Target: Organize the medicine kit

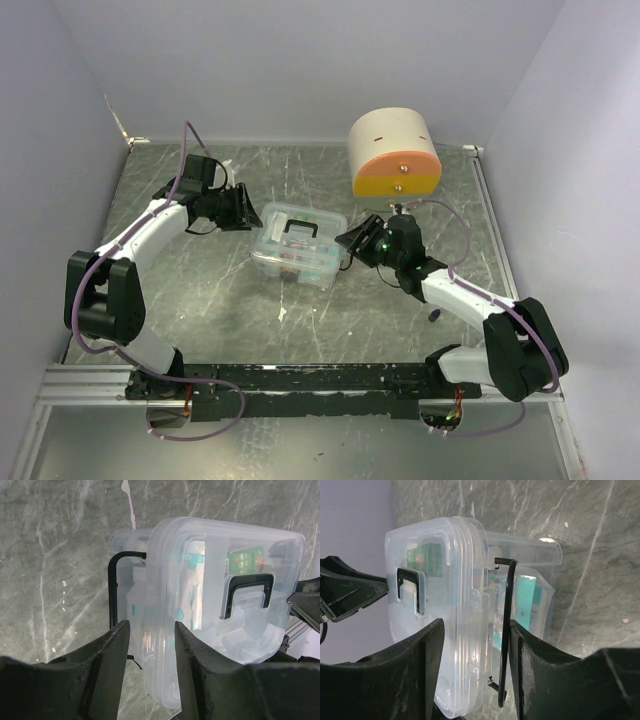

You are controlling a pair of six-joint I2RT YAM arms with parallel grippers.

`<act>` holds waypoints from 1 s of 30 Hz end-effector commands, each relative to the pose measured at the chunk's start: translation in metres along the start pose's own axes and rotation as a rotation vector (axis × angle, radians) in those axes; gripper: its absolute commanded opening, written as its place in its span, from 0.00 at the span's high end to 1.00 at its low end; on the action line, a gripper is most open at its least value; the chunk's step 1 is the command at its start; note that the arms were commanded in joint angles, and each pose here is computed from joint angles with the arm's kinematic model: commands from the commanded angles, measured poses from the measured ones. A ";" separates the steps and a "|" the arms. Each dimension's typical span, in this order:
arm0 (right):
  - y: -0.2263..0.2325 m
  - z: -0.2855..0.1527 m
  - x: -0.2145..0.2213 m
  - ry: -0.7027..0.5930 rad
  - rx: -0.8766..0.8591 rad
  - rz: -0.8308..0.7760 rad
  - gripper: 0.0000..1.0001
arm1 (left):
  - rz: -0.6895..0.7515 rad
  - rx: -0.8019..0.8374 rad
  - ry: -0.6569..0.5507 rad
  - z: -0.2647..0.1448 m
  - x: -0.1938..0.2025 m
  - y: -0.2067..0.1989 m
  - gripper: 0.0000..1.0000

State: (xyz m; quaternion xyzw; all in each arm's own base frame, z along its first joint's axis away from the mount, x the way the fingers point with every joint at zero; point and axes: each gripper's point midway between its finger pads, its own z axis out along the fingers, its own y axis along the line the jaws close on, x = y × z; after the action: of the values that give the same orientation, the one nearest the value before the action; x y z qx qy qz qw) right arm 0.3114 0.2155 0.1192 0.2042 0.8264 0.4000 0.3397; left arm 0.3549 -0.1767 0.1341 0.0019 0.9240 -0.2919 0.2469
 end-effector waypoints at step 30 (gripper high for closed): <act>-0.032 -0.015 0.002 -0.095 0.441 -0.224 0.56 | 0.010 -0.027 0.051 0.009 0.013 0.010 0.50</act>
State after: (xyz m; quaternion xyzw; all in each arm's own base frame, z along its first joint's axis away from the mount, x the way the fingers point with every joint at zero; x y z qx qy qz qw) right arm 0.3115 0.2116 0.1308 0.2076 0.8638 0.2431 0.3896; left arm 0.3549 -0.1790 0.1336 0.0047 0.9229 -0.2971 0.2451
